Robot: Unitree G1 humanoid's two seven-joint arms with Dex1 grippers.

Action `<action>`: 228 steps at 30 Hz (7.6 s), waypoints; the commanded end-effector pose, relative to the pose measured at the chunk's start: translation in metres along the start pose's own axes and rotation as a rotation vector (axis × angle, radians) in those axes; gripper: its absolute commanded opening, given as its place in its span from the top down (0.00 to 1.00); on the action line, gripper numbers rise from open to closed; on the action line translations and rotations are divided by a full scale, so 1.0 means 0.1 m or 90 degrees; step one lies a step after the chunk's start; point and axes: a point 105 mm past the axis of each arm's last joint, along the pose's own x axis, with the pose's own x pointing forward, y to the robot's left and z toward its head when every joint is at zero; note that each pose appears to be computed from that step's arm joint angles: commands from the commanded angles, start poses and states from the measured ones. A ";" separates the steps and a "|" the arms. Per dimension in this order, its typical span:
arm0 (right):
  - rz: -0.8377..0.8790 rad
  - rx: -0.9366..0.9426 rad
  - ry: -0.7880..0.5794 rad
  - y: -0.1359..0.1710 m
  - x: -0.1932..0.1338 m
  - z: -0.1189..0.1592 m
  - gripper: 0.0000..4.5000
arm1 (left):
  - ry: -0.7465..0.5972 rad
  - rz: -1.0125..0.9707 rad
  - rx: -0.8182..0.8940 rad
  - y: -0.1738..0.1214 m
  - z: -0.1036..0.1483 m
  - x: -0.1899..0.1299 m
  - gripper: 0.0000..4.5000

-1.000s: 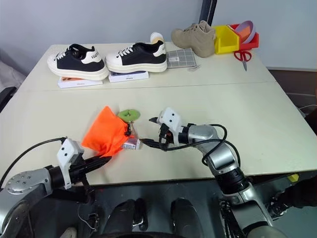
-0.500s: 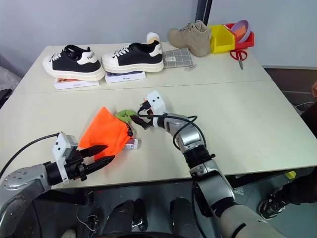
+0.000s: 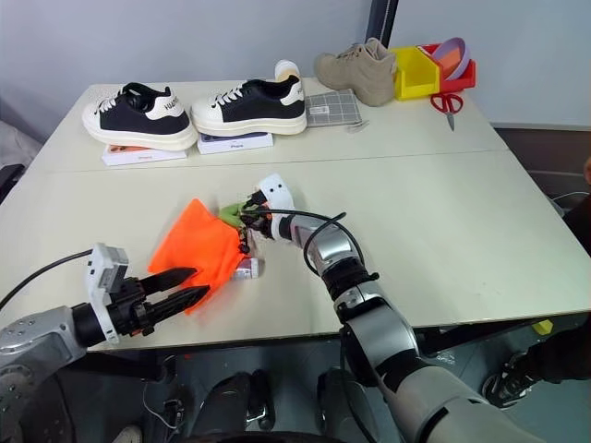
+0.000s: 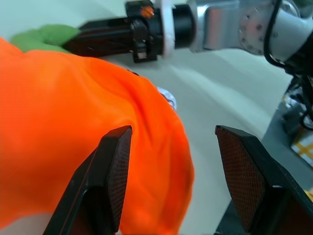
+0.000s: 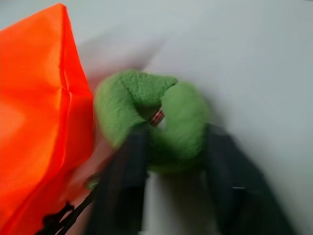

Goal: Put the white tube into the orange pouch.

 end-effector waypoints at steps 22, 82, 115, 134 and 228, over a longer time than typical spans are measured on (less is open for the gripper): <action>-0.099 -0.047 -0.292 -0.26 -1.38 0.77 0.98 | -0.071 0.029 0.011 0.40 0.30 0.24 0.35; 0.119 -0.169 -0.001 0.45 -0.96 -0.28 0.99 | -0.068 0.024 0.125 0.41 0.21 0.28 0.35; -0.189 -0.072 -0.040 -0.64 -1.45 -0.04 0.13 | -0.085 0.013 0.126 0.36 0.22 0.36 0.35; -0.210 -0.003 -0.083 -0.74 -1.47 0.05 0.99 | -0.090 0.024 0.129 0.39 0.23 0.33 0.35; -0.271 -0.164 -0.293 -0.37 -1.71 0.83 1.00 | 0.017 -0.365 0.177 0.13 0.63 1.90 0.02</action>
